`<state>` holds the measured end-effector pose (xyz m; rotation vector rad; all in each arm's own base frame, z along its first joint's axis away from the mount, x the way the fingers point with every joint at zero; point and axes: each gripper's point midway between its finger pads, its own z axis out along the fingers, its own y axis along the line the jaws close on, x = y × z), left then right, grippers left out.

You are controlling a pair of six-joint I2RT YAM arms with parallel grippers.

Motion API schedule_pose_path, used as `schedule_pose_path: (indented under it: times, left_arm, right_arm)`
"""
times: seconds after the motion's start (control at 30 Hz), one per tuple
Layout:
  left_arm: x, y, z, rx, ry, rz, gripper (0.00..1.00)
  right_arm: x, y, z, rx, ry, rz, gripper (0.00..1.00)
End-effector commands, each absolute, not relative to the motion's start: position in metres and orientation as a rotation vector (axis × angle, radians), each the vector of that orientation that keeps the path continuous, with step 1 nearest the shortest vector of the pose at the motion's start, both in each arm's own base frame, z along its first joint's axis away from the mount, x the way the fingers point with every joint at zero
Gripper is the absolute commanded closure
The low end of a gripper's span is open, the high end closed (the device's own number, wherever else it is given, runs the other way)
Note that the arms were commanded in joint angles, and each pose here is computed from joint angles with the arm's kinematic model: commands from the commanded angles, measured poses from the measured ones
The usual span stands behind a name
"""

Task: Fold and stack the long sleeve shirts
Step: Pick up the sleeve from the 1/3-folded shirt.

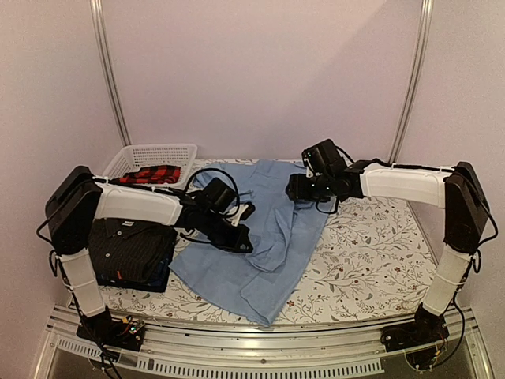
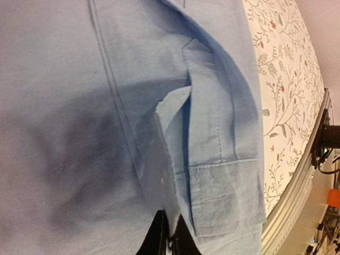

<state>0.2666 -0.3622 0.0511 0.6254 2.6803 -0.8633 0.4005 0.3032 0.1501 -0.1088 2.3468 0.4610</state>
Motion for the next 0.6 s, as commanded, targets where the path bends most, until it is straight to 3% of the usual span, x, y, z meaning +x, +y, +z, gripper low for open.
schedule_pose_path:
  times: [0.0,0.27,0.57]
  left_arm:
    - [0.260,-0.374,0.097,0.692,2.583,-0.889,0.98]
    - [0.249,-0.372,0.175,0.779,2.439,-0.909,1.00]
    - [0.188,-0.398,0.138,1.093,2.527,-0.977,1.00]
  right_arm:
    - [0.434,0.285,0.147,-0.034,2.354,0.403,0.32]
    - [0.487,0.255,0.148,0.061,2.346,0.439,0.36]
    - [0.507,0.259,0.140,0.025,2.383,0.379,0.32]
